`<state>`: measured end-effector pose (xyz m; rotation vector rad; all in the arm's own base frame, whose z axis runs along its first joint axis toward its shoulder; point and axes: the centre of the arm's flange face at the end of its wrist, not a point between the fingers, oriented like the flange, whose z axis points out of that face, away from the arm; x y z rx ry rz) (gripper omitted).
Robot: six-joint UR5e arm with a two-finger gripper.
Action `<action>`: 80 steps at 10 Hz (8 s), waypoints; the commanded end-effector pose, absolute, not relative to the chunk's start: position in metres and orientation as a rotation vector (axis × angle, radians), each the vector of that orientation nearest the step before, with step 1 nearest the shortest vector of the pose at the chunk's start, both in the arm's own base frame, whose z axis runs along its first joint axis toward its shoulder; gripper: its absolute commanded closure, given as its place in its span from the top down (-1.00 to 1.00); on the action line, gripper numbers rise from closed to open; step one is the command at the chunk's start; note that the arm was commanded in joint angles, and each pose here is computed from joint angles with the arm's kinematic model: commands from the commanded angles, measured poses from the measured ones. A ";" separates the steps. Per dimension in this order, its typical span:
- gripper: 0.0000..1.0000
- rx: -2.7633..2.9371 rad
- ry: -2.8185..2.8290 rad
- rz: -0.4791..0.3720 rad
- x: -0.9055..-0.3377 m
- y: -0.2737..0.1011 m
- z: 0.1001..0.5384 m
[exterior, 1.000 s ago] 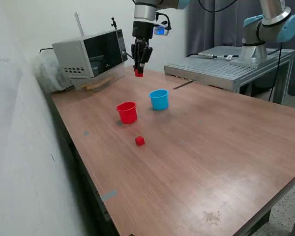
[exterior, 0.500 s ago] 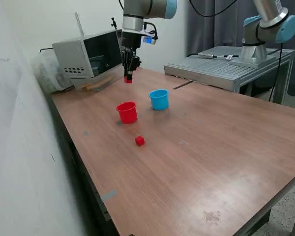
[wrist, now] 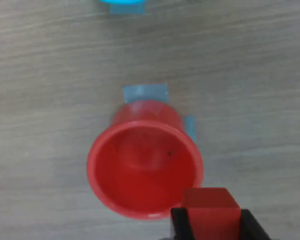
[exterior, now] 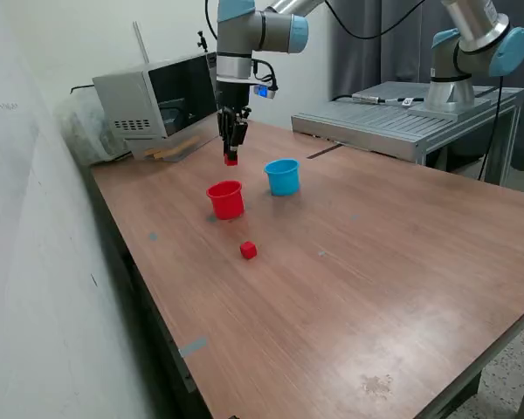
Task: Place red objects in the red bin, and blue objects in the blue bin.
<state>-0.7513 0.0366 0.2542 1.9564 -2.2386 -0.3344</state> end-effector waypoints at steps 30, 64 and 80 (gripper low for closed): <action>1.00 2.260 -1.867 -0.369 -0.636 -0.150 0.363; -1.00 2.174 -1.926 -0.427 -0.812 -0.108 0.157; -1.00 1.992 -2.193 -0.414 -0.757 0.063 0.213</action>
